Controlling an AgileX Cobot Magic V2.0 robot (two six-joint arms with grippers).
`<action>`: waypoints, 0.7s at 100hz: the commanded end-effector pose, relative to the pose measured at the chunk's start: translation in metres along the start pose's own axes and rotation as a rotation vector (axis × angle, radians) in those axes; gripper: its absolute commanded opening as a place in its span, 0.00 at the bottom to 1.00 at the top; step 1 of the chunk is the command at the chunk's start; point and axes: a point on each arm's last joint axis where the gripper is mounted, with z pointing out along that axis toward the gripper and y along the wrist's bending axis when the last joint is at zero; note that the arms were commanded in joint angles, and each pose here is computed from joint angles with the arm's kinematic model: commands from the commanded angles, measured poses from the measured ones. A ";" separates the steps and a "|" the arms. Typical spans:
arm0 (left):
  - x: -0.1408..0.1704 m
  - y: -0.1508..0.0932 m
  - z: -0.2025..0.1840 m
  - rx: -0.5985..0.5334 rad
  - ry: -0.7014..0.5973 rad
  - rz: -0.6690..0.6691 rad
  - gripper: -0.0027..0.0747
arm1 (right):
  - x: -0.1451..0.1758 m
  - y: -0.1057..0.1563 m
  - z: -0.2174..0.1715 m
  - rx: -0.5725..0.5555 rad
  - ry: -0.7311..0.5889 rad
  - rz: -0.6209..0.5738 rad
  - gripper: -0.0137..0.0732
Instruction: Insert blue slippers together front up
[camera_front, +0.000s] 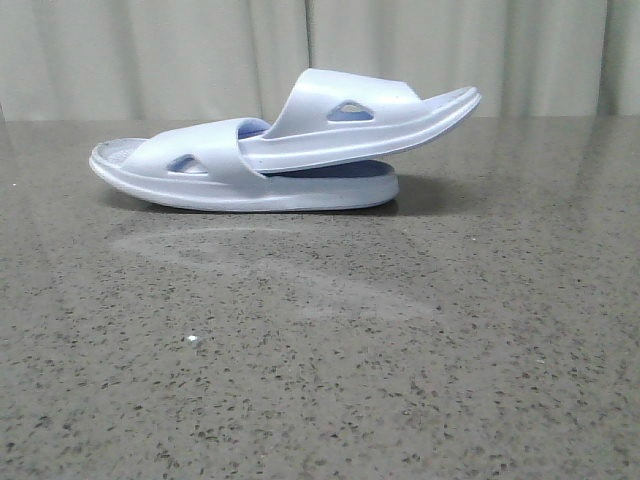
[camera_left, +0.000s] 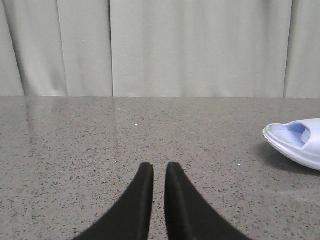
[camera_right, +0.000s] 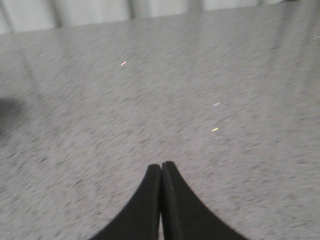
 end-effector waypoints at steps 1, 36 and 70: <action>-0.003 0.001 0.001 -0.016 -0.058 -0.008 0.05 | -0.010 -0.004 -0.005 0.052 -0.165 -0.014 0.06; -0.003 0.001 0.001 -0.016 -0.058 -0.008 0.05 | 0.042 -0.003 -0.012 -0.018 -0.309 -0.032 0.06; -0.003 0.001 0.001 -0.016 -0.058 -0.008 0.05 | 0.043 -0.002 -0.013 -0.028 -0.300 -0.017 0.06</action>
